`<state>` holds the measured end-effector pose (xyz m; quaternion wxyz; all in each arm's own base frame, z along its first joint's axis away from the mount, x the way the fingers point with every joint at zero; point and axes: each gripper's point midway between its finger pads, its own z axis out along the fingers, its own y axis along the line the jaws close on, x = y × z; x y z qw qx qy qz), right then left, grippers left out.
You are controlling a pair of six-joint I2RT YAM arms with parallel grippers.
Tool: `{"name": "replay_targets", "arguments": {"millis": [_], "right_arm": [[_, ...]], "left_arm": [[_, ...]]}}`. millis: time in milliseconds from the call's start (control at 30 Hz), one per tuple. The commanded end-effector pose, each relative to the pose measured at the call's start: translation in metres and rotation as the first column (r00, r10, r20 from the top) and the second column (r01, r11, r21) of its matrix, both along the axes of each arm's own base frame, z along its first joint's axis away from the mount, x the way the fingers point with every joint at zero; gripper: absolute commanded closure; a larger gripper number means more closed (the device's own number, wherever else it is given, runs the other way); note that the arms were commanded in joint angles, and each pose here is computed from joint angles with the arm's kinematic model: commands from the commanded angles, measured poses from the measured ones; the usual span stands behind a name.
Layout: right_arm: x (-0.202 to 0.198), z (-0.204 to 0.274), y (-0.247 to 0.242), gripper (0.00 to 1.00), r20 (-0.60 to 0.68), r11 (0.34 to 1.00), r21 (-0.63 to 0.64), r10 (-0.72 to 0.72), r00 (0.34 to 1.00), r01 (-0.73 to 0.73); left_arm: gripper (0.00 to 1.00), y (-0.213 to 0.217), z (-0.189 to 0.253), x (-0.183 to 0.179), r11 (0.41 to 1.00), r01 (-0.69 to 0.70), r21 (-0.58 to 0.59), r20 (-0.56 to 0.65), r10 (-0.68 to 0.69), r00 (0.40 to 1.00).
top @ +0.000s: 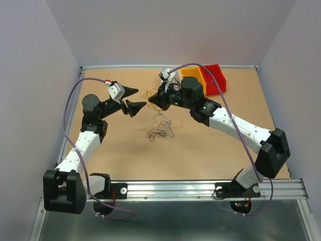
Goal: Untangle the cables
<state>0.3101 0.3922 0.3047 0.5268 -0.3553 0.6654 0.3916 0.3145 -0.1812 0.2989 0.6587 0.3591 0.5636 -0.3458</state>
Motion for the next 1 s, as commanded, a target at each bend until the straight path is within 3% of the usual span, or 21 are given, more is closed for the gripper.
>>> {"name": "replay_targets", "arguments": {"millis": [0,67,100,167,200,267,300,400,467,500,567,600,700,733,800,867,967], "right_arm": [[-0.008,0.018,-0.001,0.95,0.047,0.998,0.051,0.029,0.998,-0.031],[-0.011,0.016,0.000,0.94,0.045,0.998,0.047,0.048,0.998,-0.050],[-0.011,0.015,0.000,0.94,0.046,0.998,0.046,0.049,0.998,-0.051],[-0.010,0.015,-0.001,0.93,0.043,0.998,0.047,0.038,0.998,-0.040],[-0.010,0.015,-0.001,0.93,0.044,0.998,0.046,0.032,0.999,-0.034],[-0.007,0.013,-0.005,0.83,0.046,0.999,0.041,0.004,0.999,-0.006],[-0.005,0.012,-0.008,0.78,0.045,0.999,0.039,-0.014,0.999,0.013],[0.004,0.007,-0.021,0.68,0.040,0.994,0.030,-0.109,0.993,0.108],[0.007,-0.004,-0.030,0.67,0.033,0.987,0.009,-0.161,0.986,0.161],[0.008,-0.006,-0.034,0.70,0.033,0.984,0.006,-0.177,0.984,0.177],[0.010,-0.004,-0.045,0.96,0.039,0.974,0.009,-0.228,0.973,0.228],[0.009,-0.006,-0.050,1.00,0.038,0.970,0.007,-0.243,0.969,0.243],[0.009,-0.008,-0.059,0.99,0.045,0.960,0.001,-0.281,0.959,0.281],[0.007,-0.011,-0.061,0.91,0.044,0.961,-0.003,-0.278,0.960,0.278],[0.004,-0.017,-0.059,0.62,0.041,0.967,-0.017,-0.254,0.966,0.255],[0.000,-0.028,-0.049,0.43,0.028,0.980,-0.043,-0.194,0.981,0.195],[0.005,-0.055,-0.032,0.41,-0.020,0.984,-0.114,-0.139,0.990,0.136]], "left_arm": [[0.20,-0.010,0.016,-0.009,0.997,0.075,-0.010,0.049,-0.074,0.996],[0.34,-0.013,0.016,-0.007,0.997,0.082,-0.014,0.038,-0.081,0.996],[0.47,-0.016,0.016,-0.008,0.996,0.092,-0.013,0.038,-0.092,0.995],[0.60,-0.020,0.015,-0.008,0.994,0.105,-0.014,0.031,-0.104,0.994],[0.78,-0.023,0.014,-0.009,0.993,0.114,-0.009,0.031,-0.114,0.993],[0.97,-0.022,0.014,-0.006,0.996,0.089,-0.012,0.025,-0.088,0.996],[1.00,-0.019,0.015,-0.003,0.998,0.069,-0.013,0.026,-0.068,0.997],[1.00,-0.013,0.018,0.005,1.000,-0.003,-0.022,0.015,0.003,1.000],[1.00,-0.010,0.021,0.006,1.000,-0.027,-0.015,0.038,0.028,0.999],[1.00,-0.008,0.022,0.008,0.999,-0.045,-0.019,0.037,0.046,0.998],[1.00,-0.006,0.024,0.010,0.998,-0.063,-0.022,0.037,0.064,0.997],[1.00,-0.004,0.024,0.011,0.997,-0.077,-0.023,0.033,0.078,0.996],[1.00,-0.003,0.023,0.014,0.996,-0.090,-0.018,0.031,0.091,0.995],[1.00,-0.003,0.023,0.015,0.996,-0.092,-0.016,0.028,0.093,0.995],[0.99,0.000,0.018,0.022,0.993,-0.121,-0.008,0.011,0.121,0.993],[0.96,0.003,0.017,0.031,0.988,-0.157,-0.005,-0.006,0.157,0.988],[0.90,0.022,0.014,0.054,0.953,-0.304,-0.017,-0.056,0.303,0.951]]}}
